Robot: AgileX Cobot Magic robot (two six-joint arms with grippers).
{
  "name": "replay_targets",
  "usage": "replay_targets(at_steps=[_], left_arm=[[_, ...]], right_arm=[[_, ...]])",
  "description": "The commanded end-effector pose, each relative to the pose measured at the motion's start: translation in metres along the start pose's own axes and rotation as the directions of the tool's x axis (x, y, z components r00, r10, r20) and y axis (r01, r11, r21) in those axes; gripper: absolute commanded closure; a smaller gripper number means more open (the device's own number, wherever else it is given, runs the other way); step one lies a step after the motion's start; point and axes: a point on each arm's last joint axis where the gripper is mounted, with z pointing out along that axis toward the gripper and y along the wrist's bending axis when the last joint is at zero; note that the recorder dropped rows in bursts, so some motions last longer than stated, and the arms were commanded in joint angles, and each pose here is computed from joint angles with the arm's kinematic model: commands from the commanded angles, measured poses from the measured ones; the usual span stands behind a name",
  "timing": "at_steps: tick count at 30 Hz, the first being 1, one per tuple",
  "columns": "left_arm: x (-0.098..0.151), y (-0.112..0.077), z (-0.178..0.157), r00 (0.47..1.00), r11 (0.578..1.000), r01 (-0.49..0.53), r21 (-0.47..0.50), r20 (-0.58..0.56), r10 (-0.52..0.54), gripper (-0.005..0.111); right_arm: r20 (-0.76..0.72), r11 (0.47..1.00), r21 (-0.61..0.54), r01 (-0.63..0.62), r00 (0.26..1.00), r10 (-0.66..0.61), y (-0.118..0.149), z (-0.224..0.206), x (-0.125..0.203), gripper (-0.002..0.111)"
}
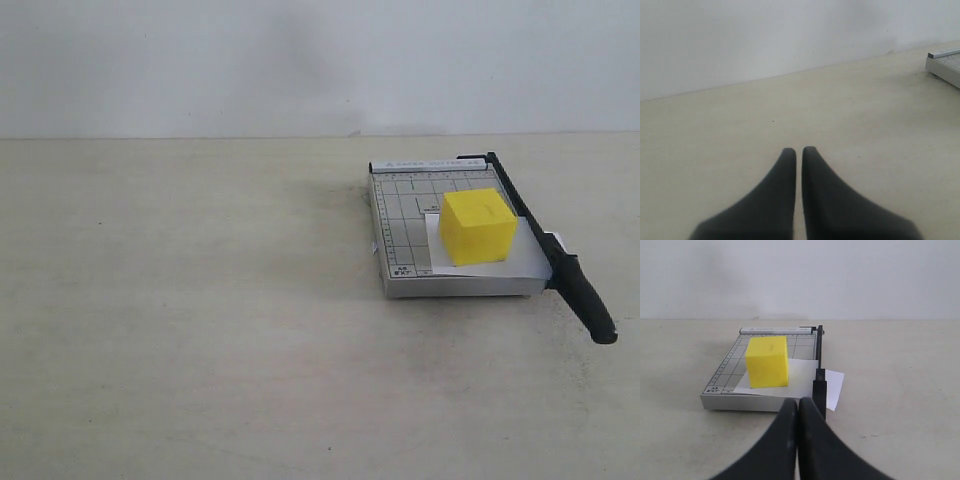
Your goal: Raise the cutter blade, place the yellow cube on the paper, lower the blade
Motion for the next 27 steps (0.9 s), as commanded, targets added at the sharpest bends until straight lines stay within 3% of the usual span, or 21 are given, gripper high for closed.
replay_targets(at_steps=[1, 27], left_arm=[[0.0004, 0.0002, 0.0001, 1.0, 1.0, 0.009, -0.004, 0.008, -0.009, 0.102], [0.0002, 0.0002, 0.0001, 1.0, 1.0, 0.009, -0.005, 0.009, -0.009, 0.102]], right_arm=[[0.042, 1.0, 0.019, -0.019, 0.999, 0.018, -0.0022, 0.0025, 0.0051, 0.108], [0.033, 1.0, 0.021, -0.011, 0.999, 0.011, -0.0023, 0.0026, 0.0058, 0.108]])
